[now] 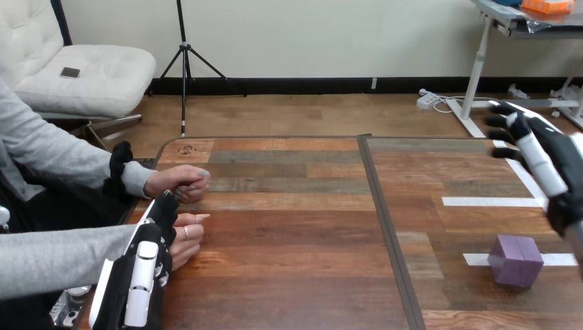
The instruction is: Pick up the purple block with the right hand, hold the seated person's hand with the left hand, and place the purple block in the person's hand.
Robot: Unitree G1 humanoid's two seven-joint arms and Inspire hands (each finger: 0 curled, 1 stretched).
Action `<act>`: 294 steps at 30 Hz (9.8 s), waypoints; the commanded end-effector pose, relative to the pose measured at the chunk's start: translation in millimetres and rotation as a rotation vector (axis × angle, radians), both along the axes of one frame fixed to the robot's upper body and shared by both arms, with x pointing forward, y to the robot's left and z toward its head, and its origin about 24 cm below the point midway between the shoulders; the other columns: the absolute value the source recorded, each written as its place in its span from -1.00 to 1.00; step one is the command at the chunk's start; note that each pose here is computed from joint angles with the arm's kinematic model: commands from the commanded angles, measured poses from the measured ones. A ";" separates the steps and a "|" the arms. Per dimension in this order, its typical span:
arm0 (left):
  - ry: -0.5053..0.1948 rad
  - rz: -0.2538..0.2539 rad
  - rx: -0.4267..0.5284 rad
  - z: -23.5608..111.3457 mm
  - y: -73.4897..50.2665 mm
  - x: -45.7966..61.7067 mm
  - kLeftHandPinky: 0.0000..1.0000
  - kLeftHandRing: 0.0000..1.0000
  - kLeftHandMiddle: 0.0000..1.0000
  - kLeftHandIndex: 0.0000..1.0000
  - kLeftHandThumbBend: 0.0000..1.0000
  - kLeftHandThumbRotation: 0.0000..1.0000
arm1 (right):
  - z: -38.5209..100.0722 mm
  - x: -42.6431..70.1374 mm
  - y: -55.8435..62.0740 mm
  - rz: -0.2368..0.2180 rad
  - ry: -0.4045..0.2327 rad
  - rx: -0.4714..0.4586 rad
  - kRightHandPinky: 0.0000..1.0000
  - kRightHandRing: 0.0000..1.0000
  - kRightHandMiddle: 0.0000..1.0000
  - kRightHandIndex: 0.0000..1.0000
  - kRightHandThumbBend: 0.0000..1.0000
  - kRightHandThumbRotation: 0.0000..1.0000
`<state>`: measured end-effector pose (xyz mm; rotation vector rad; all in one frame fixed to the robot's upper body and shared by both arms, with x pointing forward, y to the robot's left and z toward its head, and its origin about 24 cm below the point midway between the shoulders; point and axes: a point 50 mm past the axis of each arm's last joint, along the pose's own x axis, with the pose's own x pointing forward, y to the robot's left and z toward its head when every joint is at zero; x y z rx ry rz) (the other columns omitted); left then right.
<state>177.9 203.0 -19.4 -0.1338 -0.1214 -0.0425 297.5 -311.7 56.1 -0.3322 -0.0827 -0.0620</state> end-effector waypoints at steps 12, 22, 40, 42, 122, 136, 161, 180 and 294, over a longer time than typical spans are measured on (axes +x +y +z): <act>-0.090 -0.016 -0.006 16.4 -3.0 11.7 1.00 0.94 0.90 0.85 -0.18 0.74 | 20.0 7.3 -23.3 -0.064 0.014 -0.148 0.62 0.73 0.72 0.72 0.60 0.29; -0.087 -0.017 -0.012 17.2 -3.4 11.2 1.00 0.95 0.90 0.84 -0.13 0.72 | 11.9 3.1 -31.6 -0.080 0.105 -0.190 0.70 0.82 0.82 0.82 0.93 0.02; -0.081 -0.008 -0.002 16.6 -2.9 11.1 1.00 0.94 0.87 0.82 -0.12 0.67 | -4.1 -4.6 -38.1 -0.044 0.298 -0.387 0.76 0.89 0.92 0.94 1.00 -0.15; -0.081 -0.007 0.003 16.4 -2.6 11.1 1.00 0.94 0.87 0.82 -0.14 0.67 | -5.8 -5.3 -38.3 -0.041 0.313 -0.394 0.76 0.91 0.94 0.96 1.00 -0.16; -0.102 -0.010 0.019 15.2 1.3 14.2 1.00 0.91 0.83 0.67 0.23 0.83 | -33.2 -3.6 -26.3 -0.010 0.514 -0.803 -0.32 -0.20 -0.09 -0.07 0.68 -1.00; -0.091 -0.015 0.012 15.6 1.5 14.2 1.00 0.95 0.86 0.69 0.20 0.87 | -24.7 0.2 -23.5 -0.011 0.428 -0.770 -0.35 -0.24 -0.13 -0.07 0.70 -1.00; -0.112 -0.039 0.035 19.2 0.3 15.5 1.00 0.89 0.79 0.65 -0.02 0.81 | 9.4 18.4 -0.4 0.113 0.189 -0.713 -0.31 -0.24 -0.15 -0.10 0.70 -1.00; -0.211 -0.167 0.397 49.0 7.7 26.1 0.46 0.58 0.58 0.50 -0.42 0.50 | 31.9 21.7 25.5 0.256 0.036 -0.719 -0.33 -0.27 -0.17 -0.13 0.69 -1.00; 0.406 -0.362 1.563 94.9 79.4 139.7 0.76 0.83 0.83 0.80 1.00 -0.25 | 35.1 17.7 41.9 0.326 0.006 -0.689 -0.30 -0.25 -0.16 -0.14 0.67 -1.00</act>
